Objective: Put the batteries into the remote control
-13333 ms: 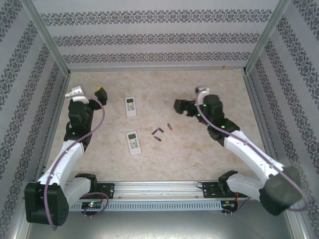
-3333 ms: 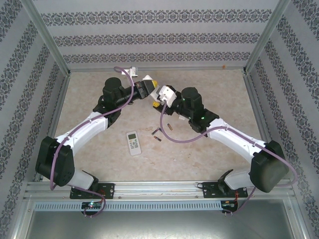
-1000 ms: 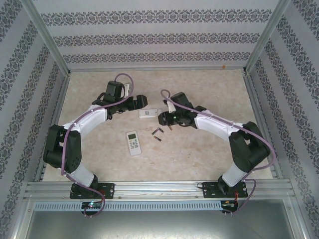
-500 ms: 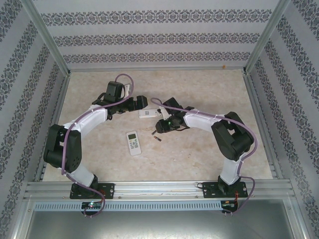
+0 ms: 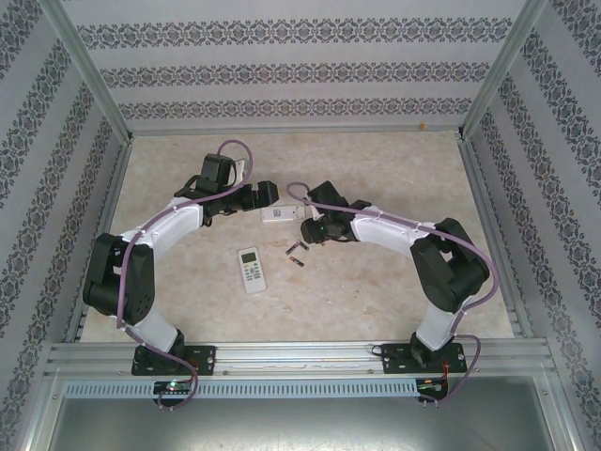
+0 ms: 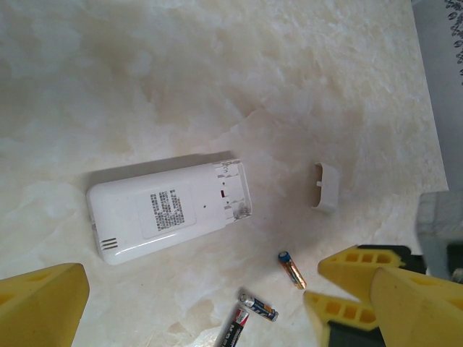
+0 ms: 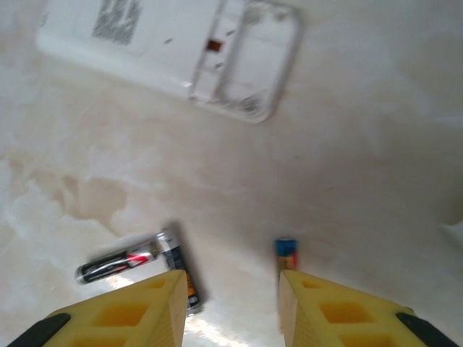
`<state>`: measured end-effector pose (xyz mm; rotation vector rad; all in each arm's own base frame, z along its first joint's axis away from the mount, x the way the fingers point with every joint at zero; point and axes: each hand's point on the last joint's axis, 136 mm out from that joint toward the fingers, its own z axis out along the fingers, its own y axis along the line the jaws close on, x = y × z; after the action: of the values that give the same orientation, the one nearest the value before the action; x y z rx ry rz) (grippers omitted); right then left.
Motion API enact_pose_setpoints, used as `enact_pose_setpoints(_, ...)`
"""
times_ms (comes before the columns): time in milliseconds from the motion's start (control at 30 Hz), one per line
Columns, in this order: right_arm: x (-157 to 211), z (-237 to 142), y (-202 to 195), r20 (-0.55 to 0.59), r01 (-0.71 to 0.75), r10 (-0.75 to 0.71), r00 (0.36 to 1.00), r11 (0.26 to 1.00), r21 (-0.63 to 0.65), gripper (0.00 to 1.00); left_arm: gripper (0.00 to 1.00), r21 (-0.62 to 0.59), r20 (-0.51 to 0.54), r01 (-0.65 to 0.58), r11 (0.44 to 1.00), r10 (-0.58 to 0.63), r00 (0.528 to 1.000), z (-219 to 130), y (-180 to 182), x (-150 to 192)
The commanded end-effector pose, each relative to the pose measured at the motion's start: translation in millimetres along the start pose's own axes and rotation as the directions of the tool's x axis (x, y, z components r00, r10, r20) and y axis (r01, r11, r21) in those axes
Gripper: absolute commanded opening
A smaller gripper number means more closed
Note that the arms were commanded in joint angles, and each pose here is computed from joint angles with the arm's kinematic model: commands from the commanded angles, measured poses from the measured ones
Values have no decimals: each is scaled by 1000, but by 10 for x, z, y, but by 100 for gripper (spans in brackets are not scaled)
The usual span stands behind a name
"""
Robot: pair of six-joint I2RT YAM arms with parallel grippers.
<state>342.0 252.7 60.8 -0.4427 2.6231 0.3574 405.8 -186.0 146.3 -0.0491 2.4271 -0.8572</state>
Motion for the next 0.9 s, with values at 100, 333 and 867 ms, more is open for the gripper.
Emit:
enact_pose_setpoints(100,188,168,-162,-64,-74,77,995,996,40,43,100,5,2,-2,1000,2,1000,-60,-9,10)
enact_pose_setpoints(333,314,369,-129,-128,-91,94,987,995,28,30,100,1,2,0,1000,0,1000,-58,1,17)
enact_pose_setpoints(867,-522,65,-16,69,-373,382,922,921,-111,9,100,-48,-7,39,998,-39,999,-9,118,39)
